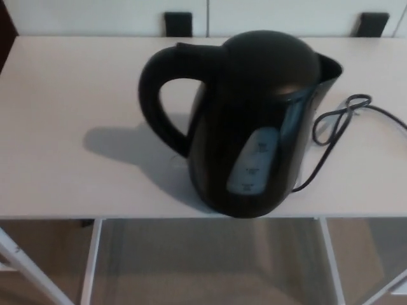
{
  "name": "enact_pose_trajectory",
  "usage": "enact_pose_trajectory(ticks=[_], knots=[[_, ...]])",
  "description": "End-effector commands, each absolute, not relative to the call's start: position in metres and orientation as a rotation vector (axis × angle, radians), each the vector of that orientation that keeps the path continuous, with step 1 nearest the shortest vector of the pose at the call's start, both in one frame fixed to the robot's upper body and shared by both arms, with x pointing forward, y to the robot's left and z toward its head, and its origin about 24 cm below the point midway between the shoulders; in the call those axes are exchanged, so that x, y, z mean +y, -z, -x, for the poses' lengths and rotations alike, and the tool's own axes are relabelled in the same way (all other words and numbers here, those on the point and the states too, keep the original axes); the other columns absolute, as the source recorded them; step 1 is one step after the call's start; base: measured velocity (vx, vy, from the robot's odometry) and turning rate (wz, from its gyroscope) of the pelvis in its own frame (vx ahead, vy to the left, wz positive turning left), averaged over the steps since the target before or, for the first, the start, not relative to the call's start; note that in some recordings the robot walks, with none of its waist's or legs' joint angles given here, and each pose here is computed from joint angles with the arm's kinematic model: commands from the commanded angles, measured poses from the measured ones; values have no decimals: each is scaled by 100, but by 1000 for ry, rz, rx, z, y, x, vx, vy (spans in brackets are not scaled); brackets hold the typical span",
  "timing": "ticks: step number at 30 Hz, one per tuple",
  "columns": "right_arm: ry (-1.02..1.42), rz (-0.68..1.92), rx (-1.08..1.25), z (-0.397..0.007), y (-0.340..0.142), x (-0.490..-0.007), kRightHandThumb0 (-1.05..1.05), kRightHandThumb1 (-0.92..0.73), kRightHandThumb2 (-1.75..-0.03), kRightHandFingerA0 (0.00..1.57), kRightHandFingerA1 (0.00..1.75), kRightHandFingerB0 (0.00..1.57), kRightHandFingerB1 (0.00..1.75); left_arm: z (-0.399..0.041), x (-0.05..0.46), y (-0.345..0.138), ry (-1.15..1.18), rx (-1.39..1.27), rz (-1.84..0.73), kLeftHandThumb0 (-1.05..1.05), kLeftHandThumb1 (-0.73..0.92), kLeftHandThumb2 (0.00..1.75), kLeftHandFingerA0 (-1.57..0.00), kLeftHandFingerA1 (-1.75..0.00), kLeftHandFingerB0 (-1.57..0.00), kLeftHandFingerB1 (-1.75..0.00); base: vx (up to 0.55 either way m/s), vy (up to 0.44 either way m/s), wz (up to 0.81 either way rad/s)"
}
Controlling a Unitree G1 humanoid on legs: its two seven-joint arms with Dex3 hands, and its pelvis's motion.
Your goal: The robot walk towards a table in front and uses its left hand to pick up the pot from the base and places it on the table
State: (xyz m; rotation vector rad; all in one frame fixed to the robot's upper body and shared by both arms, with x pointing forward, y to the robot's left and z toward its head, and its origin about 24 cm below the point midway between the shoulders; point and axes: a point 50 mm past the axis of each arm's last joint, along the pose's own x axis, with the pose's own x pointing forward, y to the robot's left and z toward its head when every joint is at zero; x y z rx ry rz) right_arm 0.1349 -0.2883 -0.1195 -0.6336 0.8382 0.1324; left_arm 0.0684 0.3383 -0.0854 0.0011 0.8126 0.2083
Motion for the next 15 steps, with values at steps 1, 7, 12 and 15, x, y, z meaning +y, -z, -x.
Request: enact_pose_trajectory(ticks=[1,7,12,15], knots=[[-124,639,845,-133,118,-294,-64,-65,-60,79,53,55,43,-68,339,85,-199,820,-16,-40,41,67,-50,-51,-38,-46,0,34,10],[-126,644,849,-135,118,-294,-63,-66,-60,79,54,55,43,-70,338,83,-190,816,-27,-41,42,69,-48,-52,-38,-46,-33,-20,3],[-124,645,858,-135,118,-294,-64,-66,-60,79,54,54,43,-70,338,83,-190,817,-25,-40,42,68,-49,-52,-36,-45,0,0,0],[-124,645,858,-135,118,-294,-64,-66,-60,79,54,54,43,-70,338,83,-190,817,-25,-40,42,68,-49,-52,-36,-45,0,0,0]])
